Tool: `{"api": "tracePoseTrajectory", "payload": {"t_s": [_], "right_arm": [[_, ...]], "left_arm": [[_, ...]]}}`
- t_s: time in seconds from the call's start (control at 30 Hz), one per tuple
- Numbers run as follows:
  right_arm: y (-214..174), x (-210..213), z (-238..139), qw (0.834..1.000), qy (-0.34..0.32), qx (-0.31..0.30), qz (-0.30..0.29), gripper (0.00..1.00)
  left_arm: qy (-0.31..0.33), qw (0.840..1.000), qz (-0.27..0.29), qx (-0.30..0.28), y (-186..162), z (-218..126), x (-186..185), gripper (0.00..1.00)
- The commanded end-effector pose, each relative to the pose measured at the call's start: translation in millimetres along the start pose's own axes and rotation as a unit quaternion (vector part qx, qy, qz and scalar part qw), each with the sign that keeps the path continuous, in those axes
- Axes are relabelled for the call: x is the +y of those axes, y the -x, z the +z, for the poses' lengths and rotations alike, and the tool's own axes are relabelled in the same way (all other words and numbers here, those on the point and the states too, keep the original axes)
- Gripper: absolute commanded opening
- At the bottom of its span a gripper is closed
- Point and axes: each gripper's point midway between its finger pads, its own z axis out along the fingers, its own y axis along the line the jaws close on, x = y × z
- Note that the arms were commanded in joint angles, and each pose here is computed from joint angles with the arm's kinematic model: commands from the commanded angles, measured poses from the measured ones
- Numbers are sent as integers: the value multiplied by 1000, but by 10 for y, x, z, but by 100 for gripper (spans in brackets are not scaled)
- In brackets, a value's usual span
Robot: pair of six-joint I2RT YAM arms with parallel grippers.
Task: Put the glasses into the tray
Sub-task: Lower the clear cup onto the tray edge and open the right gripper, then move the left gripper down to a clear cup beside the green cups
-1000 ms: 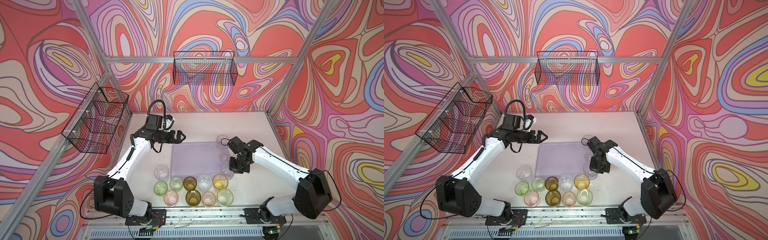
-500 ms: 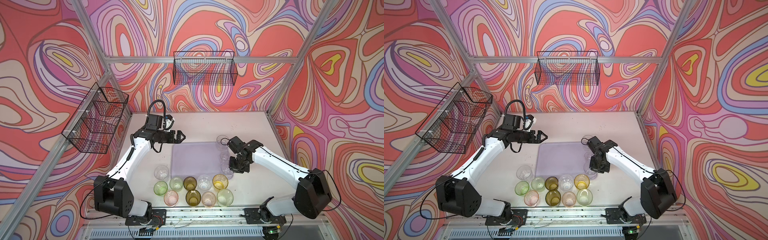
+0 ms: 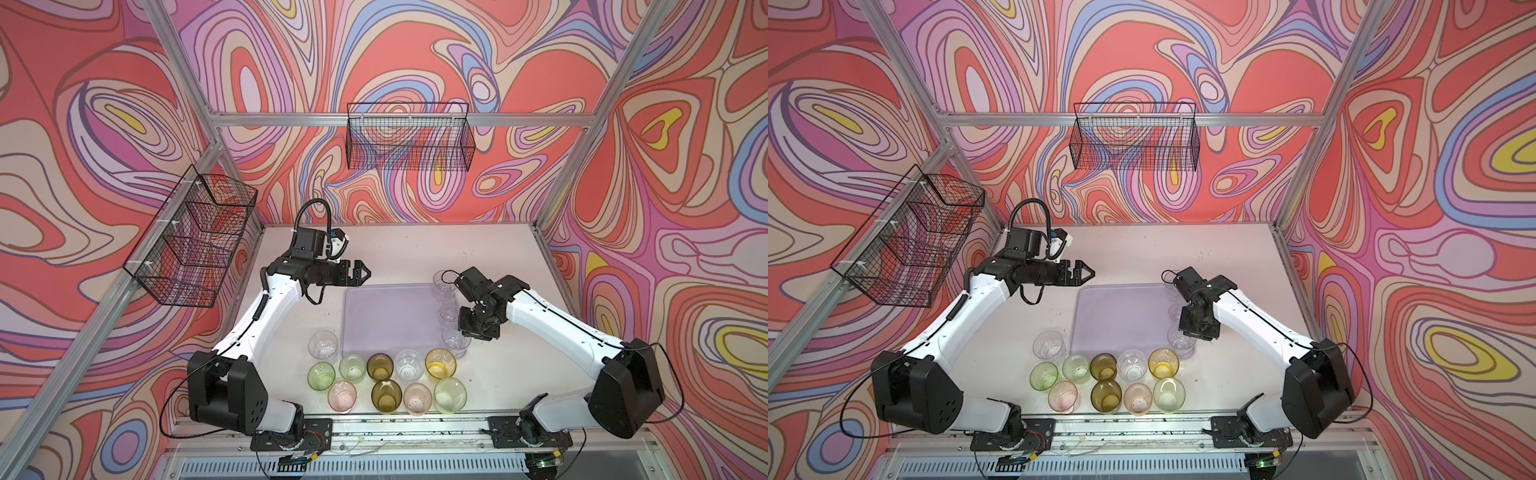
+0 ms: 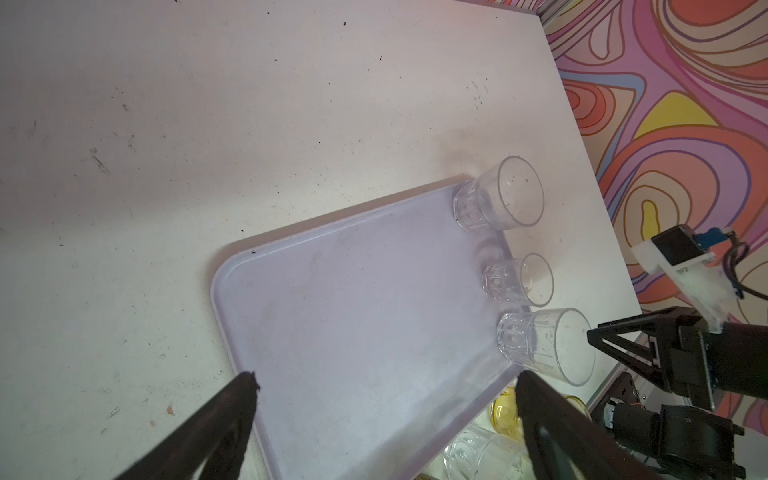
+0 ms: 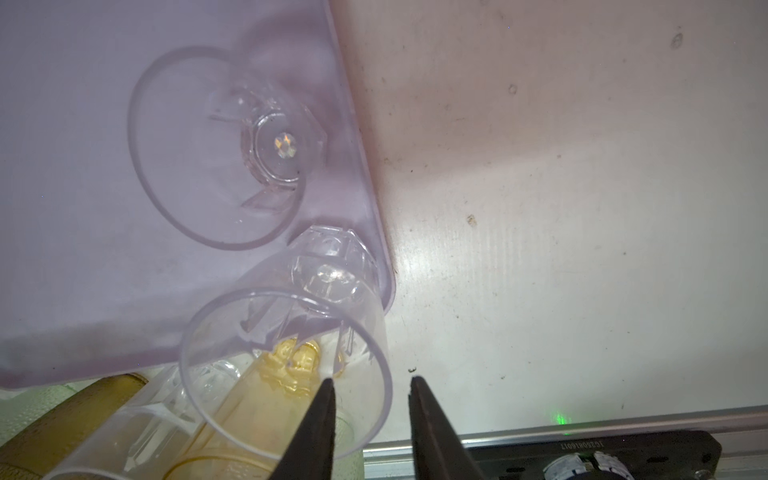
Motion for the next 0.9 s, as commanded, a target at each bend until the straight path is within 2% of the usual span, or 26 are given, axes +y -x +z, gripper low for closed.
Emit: {"api": "tracePoseTrajectory", "payload": {"t_s": [0.0, 0.27, 0.57, 0.87], "right_arm": [[166, -18, -199, 999, -6, -44, -11, 32], [450, 131, -433, 992, 28, -120, -30, 37], [723, 242, -603, 977, 43, -196, -68, 38], [911, 327, -653, 969, 40, -227, -89, 40]], "left_arm": [[7, 1000, 0, 13, -13, -1, 37, 100], [14, 1000, 1, 12, -8, 3, 63, 100], [53, 998, -14, 16, 29, -43, 163, 100], [92, 995, -26, 38, -86, -181, 238, 100]]}}
